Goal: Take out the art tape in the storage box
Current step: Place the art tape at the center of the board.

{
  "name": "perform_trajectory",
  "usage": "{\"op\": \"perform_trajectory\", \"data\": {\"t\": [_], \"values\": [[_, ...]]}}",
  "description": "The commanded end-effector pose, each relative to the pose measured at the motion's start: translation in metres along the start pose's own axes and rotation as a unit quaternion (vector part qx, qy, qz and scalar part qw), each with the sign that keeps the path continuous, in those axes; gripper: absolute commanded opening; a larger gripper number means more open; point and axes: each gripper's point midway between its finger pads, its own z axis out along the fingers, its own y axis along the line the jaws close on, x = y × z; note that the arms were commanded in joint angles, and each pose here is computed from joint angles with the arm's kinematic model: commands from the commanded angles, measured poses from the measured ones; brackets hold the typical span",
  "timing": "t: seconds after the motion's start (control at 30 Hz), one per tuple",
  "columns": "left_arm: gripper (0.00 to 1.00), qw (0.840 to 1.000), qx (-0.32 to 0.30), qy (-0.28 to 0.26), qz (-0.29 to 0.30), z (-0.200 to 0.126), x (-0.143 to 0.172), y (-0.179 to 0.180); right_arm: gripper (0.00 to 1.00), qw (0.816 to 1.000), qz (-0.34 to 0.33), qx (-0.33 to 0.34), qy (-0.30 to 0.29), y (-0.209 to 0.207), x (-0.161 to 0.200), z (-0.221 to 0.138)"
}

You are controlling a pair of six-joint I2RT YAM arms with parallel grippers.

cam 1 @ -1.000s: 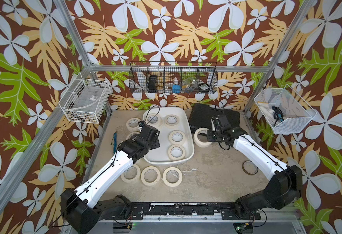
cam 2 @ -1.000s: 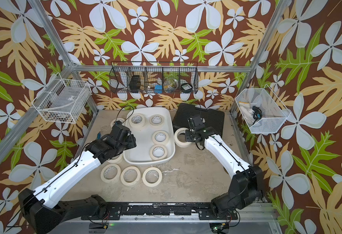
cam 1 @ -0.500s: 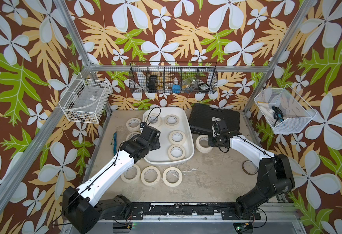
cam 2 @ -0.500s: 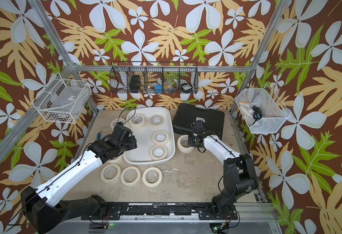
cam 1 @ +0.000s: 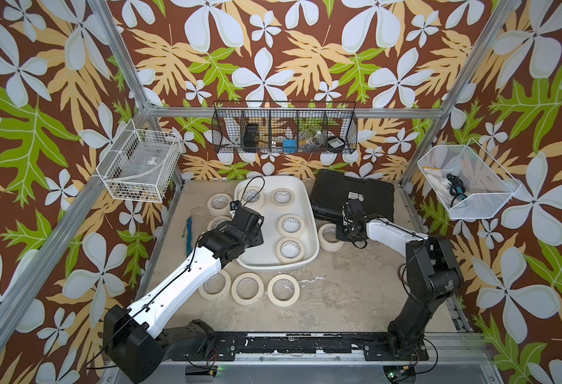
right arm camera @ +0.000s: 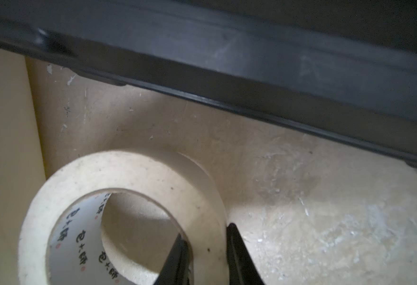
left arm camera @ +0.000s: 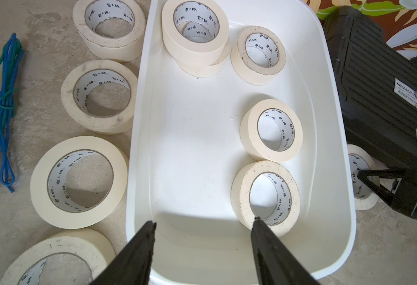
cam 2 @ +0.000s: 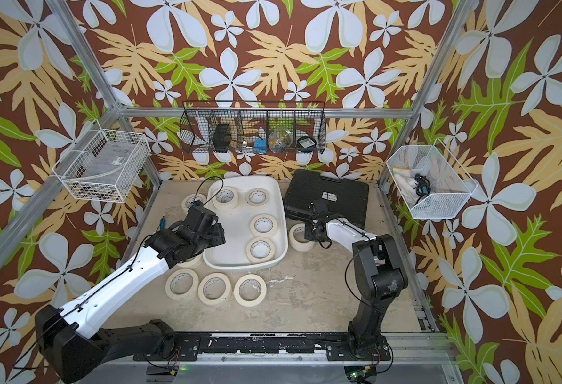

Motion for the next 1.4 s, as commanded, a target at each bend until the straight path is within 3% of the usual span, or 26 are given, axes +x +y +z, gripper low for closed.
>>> {"op": "perform_trajectory", "data": {"t": [0.0,0.13,0.2,0.3,0.47,0.83,1.17,1.37], "values": [[0.66,1.000,-0.003,-0.005,-0.002,0.001,-0.002,0.001,0.03,1.000,-0.003,-0.001,-0.014,0.002,-0.009,0.004],[0.66,1.000,-0.003,-0.005,-0.001,0.001,-0.002,0.001,0.09,1.000,-0.003,-0.001,-0.011,0.002,-0.008,0.008],[0.66,1.000,-0.005,-0.004,0.000,0.002,-0.001,0.002,0.21,1.000,-0.005,-0.001,-0.010,0.002,-0.006,0.009],[0.66,1.000,-0.006,-0.004,0.000,0.003,-0.001,0.002,0.30,1.000,-0.005,0.005,-0.006,0.000,-0.006,0.007],[0.66,1.000,-0.009,0.003,0.000,0.008,0.003,0.003,0.38,1.000,-0.008,0.000,-0.009,0.002,-0.008,-0.009],[0.66,0.998,-0.012,-0.009,-0.054,0.039,-0.039,0.005,0.42,0.998,-0.007,-0.040,-0.050,0.010,-0.015,-0.076],[0.64,0.984,-0.034,0.029,-0.172,0.128,-0.077,0.010,0.44,0.994,0.002,-0.080,-0.075,0.015,-0.004,-0.115],[0.62,0.978,-0.062,0.046,-0.195,0.169,-0.085,0.007,0.44,0.994,0.001,-0.085,-0.074,0.015,0.000,-0.121]]}}
